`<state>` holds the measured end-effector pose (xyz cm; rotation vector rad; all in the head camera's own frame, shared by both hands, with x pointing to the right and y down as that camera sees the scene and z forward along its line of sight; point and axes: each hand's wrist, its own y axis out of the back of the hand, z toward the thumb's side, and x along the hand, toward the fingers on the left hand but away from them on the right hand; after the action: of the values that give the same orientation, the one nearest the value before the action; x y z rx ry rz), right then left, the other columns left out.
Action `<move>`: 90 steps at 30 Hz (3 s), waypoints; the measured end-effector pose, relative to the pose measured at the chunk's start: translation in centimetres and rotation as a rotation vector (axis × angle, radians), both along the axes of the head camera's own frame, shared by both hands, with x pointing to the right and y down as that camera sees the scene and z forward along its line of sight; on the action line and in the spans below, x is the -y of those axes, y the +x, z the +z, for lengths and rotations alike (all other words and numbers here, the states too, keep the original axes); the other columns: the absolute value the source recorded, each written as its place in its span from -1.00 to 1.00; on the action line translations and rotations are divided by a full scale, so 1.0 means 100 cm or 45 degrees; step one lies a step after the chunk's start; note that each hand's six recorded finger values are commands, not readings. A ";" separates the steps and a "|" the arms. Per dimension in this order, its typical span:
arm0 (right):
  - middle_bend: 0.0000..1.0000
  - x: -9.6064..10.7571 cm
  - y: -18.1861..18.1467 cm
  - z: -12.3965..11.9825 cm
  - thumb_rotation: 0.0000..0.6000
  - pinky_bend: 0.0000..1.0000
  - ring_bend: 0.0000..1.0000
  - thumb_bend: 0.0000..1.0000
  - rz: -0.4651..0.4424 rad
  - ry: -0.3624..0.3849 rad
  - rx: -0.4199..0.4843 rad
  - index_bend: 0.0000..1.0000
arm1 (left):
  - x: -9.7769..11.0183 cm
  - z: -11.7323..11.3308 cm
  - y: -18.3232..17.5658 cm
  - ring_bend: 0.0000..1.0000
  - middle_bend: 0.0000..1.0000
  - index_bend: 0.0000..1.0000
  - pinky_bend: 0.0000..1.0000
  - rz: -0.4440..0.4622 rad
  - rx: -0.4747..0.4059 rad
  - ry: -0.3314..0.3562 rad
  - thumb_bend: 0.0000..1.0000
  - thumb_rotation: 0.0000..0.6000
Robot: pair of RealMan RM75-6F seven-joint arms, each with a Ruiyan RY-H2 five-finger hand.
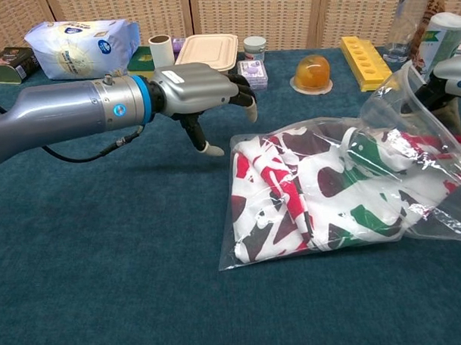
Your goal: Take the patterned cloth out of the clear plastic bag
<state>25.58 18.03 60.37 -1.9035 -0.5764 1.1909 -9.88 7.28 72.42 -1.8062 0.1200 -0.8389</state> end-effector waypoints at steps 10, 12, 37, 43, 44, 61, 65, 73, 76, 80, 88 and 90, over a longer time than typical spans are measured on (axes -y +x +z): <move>0.08 0.000 0.001 0.000 1.00 0.01 0.29 -0.27 0.004 -0.002 -0.002 0.33 | -0.006 0.009 0.017 -0.92 -0.70 -0.35 -0.57 0.019 -0.017 -0.024 -0.17 1.00; 0.08 0.000 0.002 0.000 1.00 0.01 0.29 -0.27 0.006 -0.002 -0.004 0.33 | -0.006 0.010 0.017 -0.92 -0.70 -0.32 -0.57 0.022 -0.012 -0.027 -0.15 1.00; 0.09 0.000 0.006 -0.004 1.00 0.02 0.29 -0.27 0.034 -0.007 0.007 0.35 | -0.006 0.018 -0.007 -0.92 -0.70 0.16 -0.57 -0.006 0.008 -0.052 0.00 1.00; 0.10 0.001 0.004 -0.007 1.00 0.02 0.29 -0.27 0.033 0.001 0.025 0.35 | -0.006 0.017 -0.016 -0.92 -0.70 0.16 -0.57 -0.030 -0.003 -0.067 0.01 1.00; 0.10 0.001 0.004 -0.007 1.00 0.02 0.29 -0.27 0.034 0.004 0.028 0.35 | -0.005 0.016 -0.018 -0.93 -0.70 0.16 -0.57 -0.034 -0.006 -0.068 0.01 1.00; 0.10 0.009 0.002 -0.023 1.00 0.03 0.29 -0.27 0.054 0.059 0.113 0.35 | 0.003 -0.011 -0.087 -0.92 -0.70 0.16 -0.57 -0.161 -0.008 -0.079 0.03 1.00; 0.10 0.011 0.003 -0.026 1.00 0.03 0.29 -0.27 0.058 0.071 0.113 0.35 | 0.004 -0.015 -0.101 -0.93 -0.70 0.16 -0.57 -0.188 0.004 -0.074 0.03 1.00; 0.10 0.023 0.012 -0.037 1.00 0.04 0.29 -0.27 0.102 0.131 0.099 0.35 | 0.012 -0.029 -0.142 -0.92 -0.70 0.16 -0.57 -0.275 0.037 -0.036 0.03 1.00; 0.10 0.026 0.018 -0.040 1.00 0.04 0.29 -0.27 0.121 0.145 0.084 0.35 | 0.015 -0.036 -0.158 -0.93 -0.70 0.16 -0.57 -0.308 0.050 -0.017 0.03 1.00; 0.10 0.032 0.033 -0.044 1.00 0.04 0.29 -0.27 0.161 0.170 0.047 0.35 | 0.021 -0.050 -0.191 -0.92 -0.70 0.16 -0.57 -0.376 0.084 0.025 0.03 1.00; 0.10 0.038 0.057 -0.050 1.00 0.04 0.29 -0.27 0.227 0.198 -0.004 0.35 | 0.020 -0.072 -0.264 -0.92 -0.70 0.16 -0.57 -0.553 0.172 0.070 0.04 1.00; 0.10 0.038 0.061 -0.050 1.00 0.04 0.29 -0.27 0.237 0.197 -0.015 0.35 | 0.019 -0.072 -0.273 -0.92 -0.70 0.16 -0.57 -0.581 0.185 0.071 0.03 1.00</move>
<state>31.66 14.22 55.36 -1.7402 -0.8302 1.2358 -37.22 5.40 65.19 -1.6816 0.4694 -1.2710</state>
